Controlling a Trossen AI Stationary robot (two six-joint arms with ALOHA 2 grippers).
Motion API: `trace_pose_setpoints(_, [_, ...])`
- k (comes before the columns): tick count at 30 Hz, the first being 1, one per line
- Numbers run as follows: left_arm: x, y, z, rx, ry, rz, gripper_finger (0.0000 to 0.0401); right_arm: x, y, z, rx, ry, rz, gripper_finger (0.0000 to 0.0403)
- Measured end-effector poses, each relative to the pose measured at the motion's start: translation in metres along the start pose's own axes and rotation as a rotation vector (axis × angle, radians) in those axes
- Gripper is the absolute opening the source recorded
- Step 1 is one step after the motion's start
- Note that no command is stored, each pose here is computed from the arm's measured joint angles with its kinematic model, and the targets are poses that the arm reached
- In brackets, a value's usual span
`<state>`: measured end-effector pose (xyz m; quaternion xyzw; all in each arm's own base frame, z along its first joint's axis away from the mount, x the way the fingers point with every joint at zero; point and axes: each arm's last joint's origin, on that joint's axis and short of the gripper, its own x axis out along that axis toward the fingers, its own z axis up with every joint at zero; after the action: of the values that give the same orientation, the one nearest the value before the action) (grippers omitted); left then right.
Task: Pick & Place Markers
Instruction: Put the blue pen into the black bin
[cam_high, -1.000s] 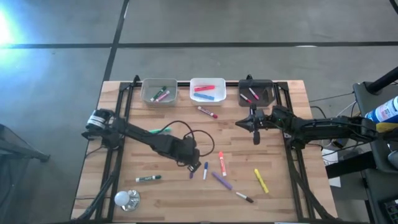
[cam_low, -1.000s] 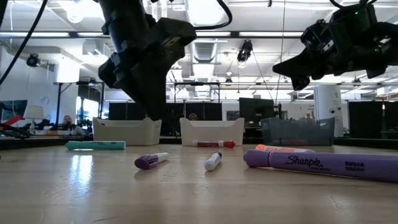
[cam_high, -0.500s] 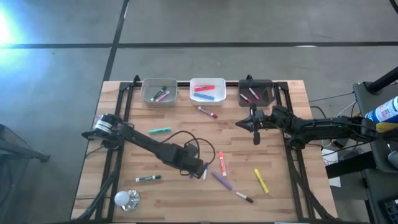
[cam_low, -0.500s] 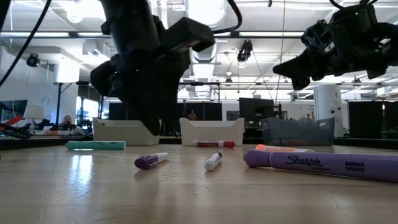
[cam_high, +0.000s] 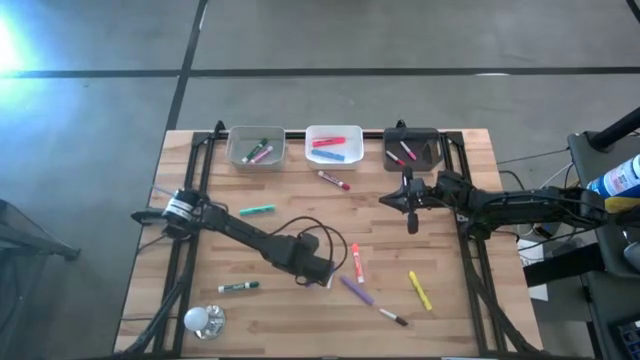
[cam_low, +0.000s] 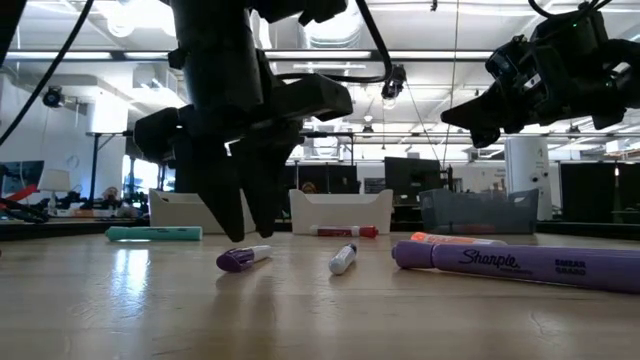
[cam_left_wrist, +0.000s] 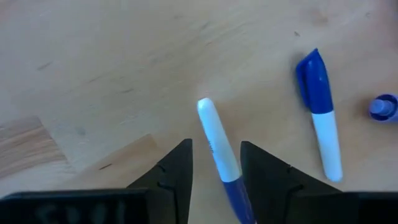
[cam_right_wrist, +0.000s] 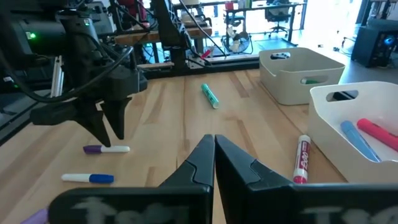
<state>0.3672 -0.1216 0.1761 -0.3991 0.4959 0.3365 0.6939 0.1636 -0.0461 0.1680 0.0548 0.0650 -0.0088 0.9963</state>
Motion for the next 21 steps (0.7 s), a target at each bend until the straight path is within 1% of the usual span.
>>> trace_pose_setpoints(3, [0.001,0.0,0.0,-0.009,-0.005,0.008,0.0126,0.0,0.0,0.0,0.0,0.0,0.0,0.0008])
trace_pose_setpoints(10, [0.015,0.002,-0.001,-0.008,0.0,0.049,0.0126,0.0,0.0,0.0,-0.014,0.001,0.0,0.0008])
trace_pose_setpoints(15, [0.017,0.003,-0.001,0.004,0.0,0.061,0.0123,0.0,0.0,-0.001,-0.014,0.002,-0.001,0.0008])
trace_pose_setpoints(17, [0.017,0.004,0.0,0.01,0.004,0.075,0.0112,0.0,0.0,-0.001,-0.014,0.003,-0.001,0.0008])
trace_pose_setpoints(21, [0.016,0.006,-0.001,0.03,0.007,0.095,0.0069,0.0,0.0,-0.001,-0.014,0.003,-0.001,0.0008])
